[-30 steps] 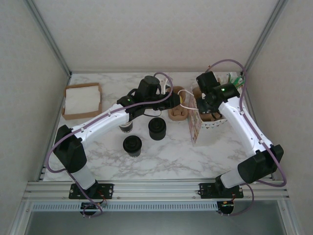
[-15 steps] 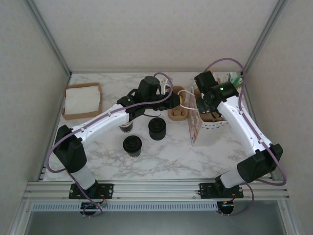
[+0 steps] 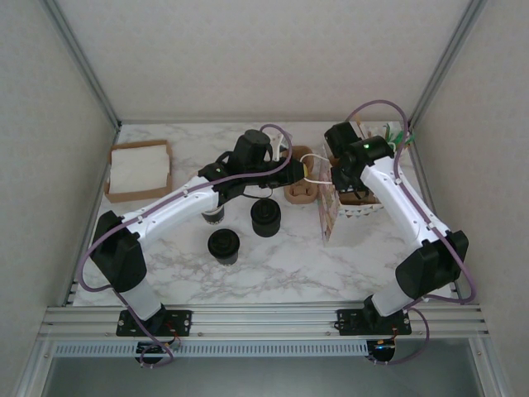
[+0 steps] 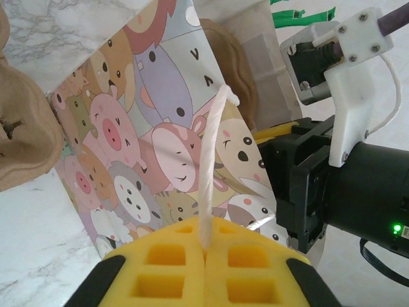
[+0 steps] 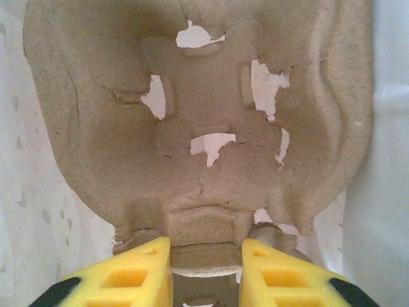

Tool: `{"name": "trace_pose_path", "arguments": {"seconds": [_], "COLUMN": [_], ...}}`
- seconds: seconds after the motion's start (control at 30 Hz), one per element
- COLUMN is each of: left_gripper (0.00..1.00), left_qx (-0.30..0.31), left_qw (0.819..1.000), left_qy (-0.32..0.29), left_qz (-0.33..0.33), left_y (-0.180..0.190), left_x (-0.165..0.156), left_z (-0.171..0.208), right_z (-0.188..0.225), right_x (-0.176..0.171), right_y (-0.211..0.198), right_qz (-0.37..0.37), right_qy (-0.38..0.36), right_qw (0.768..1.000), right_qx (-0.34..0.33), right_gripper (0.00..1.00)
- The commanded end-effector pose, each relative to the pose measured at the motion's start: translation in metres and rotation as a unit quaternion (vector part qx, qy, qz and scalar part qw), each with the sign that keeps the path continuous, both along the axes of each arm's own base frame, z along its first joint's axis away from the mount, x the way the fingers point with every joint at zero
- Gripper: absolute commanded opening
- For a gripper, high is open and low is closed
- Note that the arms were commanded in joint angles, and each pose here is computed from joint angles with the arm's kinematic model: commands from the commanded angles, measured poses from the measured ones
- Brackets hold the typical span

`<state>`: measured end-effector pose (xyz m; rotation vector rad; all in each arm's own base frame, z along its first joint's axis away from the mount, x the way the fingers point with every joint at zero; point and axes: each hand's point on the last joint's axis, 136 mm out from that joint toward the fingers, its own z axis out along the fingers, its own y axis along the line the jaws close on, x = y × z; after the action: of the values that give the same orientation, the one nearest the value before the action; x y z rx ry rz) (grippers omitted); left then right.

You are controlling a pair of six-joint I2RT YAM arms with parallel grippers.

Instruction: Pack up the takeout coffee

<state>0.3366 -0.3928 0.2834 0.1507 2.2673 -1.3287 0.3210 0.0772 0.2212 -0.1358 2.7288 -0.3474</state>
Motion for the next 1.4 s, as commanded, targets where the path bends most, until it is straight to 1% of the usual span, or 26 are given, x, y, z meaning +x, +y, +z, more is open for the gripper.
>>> {"name": "trace_pose_path", "arguments": {"seconds": [0.0, 0.1, 0.27, 0.47, 0.6, 0.8, 1.0, 1.27, 1.37], "left_gripper": [0.00, 0.00, 0.00, 0.00, 0.00, 0.00, 0.00, 0.00, 0.00], "left_qx": [-0.004, -0.004, -0.002, -0.001, 0.003, 0.001, -0.001, -0.004, -0.005], "left_qw": [1.000, 1.000, 1.000, 1.000, 1.000, 1.000, 1.000, 1.000, 1.000], "left_qy": [-0.005, -0.006, -0.004, -0.005, -0.002, -0.001, -0.001, 0.000, 0.001], "left_qz": [0.016, 0.017, 0.021, 0.024, 0.028, 0.027, 0.026, 0.023, 0.022], "left_y": [0.005, 0.007, 0.009, 0.012, 0.015, 0.016, 0.015, 0.012, 0.011], "left_x": [0.006, 0.007, 0.008, 0.008, 0.008, 0.008, 0.009, 0.009, 0.009], "left_z": [0.002, 0.002, 0.000, 0.000, -0.004, -0.004, -0.004, -0.003, -0.003], "right_z": [-0.010, -0.010, -0.002, -0.005, -0.003, -0.008, -0.015, -0.023, -0.029], "right_x": [-0.001, 0.000, -0.001, -0.001, -0.003, 0.000, 0.001, 0.001, 0.003], "right_y": [-0.016, -0.019, -0.015, -0.019, -0.016, -0.017, -0.008, -0.008, -0.006], "right_qz": [-0.021, -0.024, -0.021, -0.023, -0.019, -0.021, -0.013, -0.005, -0.008], "right_qy": [0.014, 0.013, 0.004, 0.010, 0.004, 0.010, 0.016, 0.022, 0.025], "right_qw": [0.999, 0.999, 1.000, 1.000, 0.999, 0.999, 0.999, 1.000, 1.000], "right_qx": [-0.034, -0.032, 0.006, 0.017, 0.045, 0.040, 0.047, 0.010, 0.009], "right_gripper": [0.27, 0.27, 0.27, 0.27, 0.27, 0.27, 0.26, 0.26, 0.26]}}
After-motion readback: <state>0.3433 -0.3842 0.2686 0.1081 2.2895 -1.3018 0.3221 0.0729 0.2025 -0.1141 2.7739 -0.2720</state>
